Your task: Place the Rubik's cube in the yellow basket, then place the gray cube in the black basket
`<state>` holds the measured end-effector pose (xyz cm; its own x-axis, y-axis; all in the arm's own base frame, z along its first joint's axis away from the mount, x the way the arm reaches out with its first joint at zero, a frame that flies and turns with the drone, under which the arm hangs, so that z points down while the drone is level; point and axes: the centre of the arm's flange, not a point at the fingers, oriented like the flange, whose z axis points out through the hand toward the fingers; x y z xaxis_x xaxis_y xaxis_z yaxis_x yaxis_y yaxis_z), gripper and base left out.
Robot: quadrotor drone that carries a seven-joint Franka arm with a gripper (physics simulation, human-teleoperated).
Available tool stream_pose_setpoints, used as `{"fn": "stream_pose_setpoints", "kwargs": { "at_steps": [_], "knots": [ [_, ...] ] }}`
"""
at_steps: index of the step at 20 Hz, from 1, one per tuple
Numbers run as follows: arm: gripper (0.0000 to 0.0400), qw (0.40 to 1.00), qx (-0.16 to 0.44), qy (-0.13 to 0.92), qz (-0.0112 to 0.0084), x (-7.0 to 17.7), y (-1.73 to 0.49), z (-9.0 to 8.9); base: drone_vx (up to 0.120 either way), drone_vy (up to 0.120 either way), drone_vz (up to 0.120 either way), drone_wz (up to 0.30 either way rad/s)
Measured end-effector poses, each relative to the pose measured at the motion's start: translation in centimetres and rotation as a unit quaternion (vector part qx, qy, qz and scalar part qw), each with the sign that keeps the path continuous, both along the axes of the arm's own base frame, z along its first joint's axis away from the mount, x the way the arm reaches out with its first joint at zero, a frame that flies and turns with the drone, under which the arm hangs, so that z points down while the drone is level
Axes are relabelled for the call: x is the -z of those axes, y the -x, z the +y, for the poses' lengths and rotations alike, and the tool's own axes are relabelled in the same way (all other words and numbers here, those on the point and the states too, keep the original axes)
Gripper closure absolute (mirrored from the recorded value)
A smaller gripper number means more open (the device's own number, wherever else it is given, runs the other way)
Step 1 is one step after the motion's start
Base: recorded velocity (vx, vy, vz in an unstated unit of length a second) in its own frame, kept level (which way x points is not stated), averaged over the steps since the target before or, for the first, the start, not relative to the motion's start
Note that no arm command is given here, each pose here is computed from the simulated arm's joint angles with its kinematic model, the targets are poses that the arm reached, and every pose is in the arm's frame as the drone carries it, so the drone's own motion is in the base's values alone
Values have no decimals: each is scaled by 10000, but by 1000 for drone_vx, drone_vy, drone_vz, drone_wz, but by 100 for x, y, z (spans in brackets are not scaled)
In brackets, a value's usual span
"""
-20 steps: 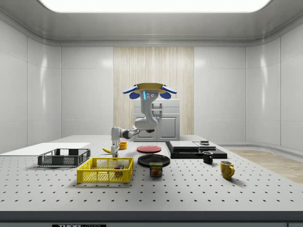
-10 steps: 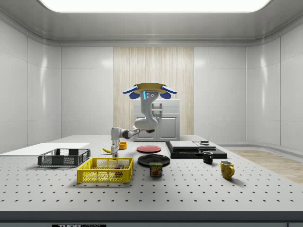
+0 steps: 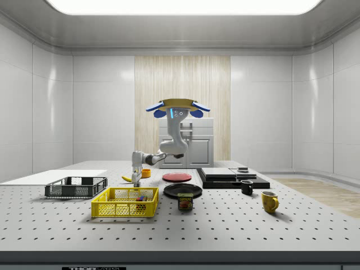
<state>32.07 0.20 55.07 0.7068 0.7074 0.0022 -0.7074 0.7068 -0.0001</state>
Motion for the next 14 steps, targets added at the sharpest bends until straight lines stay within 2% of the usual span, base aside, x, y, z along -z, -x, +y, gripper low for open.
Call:
{"fn": "stream_pose_setpoints", "kwargs": {
  "at_steps": [11,14],
  "knots": [
    [149,10000,1,0,0,48,0,0,0,0,0,0],
    [149,10000,0,0,0,150,0,0,0,0,93,0]
  ]
}}
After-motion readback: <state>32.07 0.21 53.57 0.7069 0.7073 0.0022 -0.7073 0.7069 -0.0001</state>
